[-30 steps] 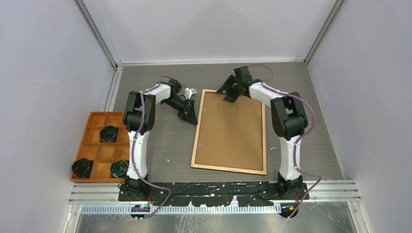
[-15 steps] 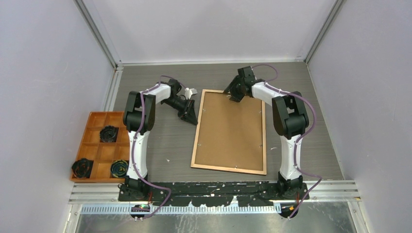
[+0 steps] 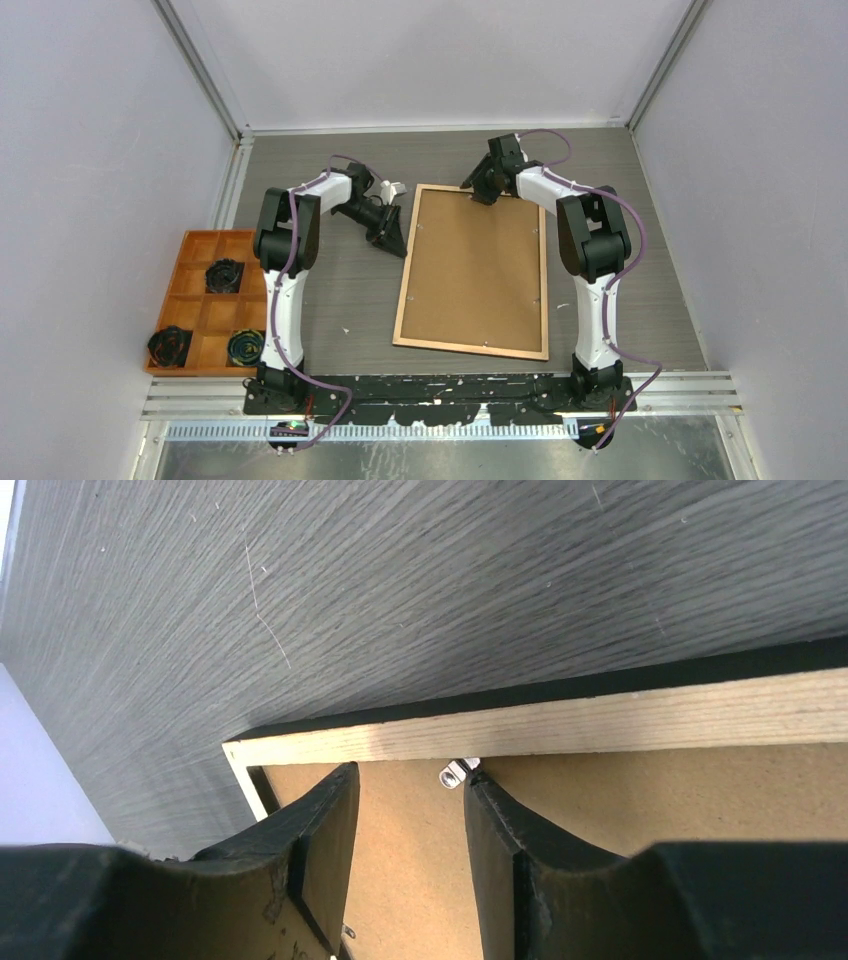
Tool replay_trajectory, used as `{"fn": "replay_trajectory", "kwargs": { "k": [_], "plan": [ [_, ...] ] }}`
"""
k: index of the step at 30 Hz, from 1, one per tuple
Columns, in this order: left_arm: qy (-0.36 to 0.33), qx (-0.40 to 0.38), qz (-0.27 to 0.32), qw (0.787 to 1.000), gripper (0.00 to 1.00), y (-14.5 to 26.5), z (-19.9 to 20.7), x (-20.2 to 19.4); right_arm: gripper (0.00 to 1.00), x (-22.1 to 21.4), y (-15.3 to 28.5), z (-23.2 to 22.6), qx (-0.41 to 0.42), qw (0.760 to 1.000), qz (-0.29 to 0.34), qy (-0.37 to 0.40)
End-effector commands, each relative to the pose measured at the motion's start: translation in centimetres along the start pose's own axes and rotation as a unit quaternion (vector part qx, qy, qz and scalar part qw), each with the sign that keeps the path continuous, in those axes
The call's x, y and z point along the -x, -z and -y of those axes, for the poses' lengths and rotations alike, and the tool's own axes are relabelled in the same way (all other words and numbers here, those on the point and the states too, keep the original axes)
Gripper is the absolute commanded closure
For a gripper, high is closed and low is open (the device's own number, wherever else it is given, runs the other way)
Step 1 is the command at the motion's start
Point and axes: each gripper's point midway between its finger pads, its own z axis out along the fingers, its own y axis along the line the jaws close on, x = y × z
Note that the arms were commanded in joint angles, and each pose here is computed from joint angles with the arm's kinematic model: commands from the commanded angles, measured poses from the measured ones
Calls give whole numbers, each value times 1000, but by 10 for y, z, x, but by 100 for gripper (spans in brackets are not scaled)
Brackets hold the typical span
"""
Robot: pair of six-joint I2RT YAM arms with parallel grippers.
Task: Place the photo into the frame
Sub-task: Install the photo frame at the center of the board.
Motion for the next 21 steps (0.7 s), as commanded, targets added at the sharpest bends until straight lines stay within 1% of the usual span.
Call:
{"fn": "replay_trajectory", "kwargs": {
  "k": [1, 10, 17, 19, 21],
  "plan": [
    [-24, 45, -9, 999, 78, 0, -12, -6, 53, 13, -8, -1, -4, 1000, 23, -1],
    [-26, 43, -10, 999, 79, 0, -12, -5, 56, 10, -12, -3, 3, 1000, 17, -11],
    [-27, 43, -11, 999, 79, 2, -10, -6, 56, 16, -1, -10, 11, 1000, 28, -2],
    [-27, 43, -12, 999, 78, 3, -8, -7, 55, 19, 6, -15, 18, 999, 32, 7],
    [-30, 43, -12, 999, 76, 9, -3, -7, 50, 22, 25, -26, 27, 999, 39, 25]
  ]
}}
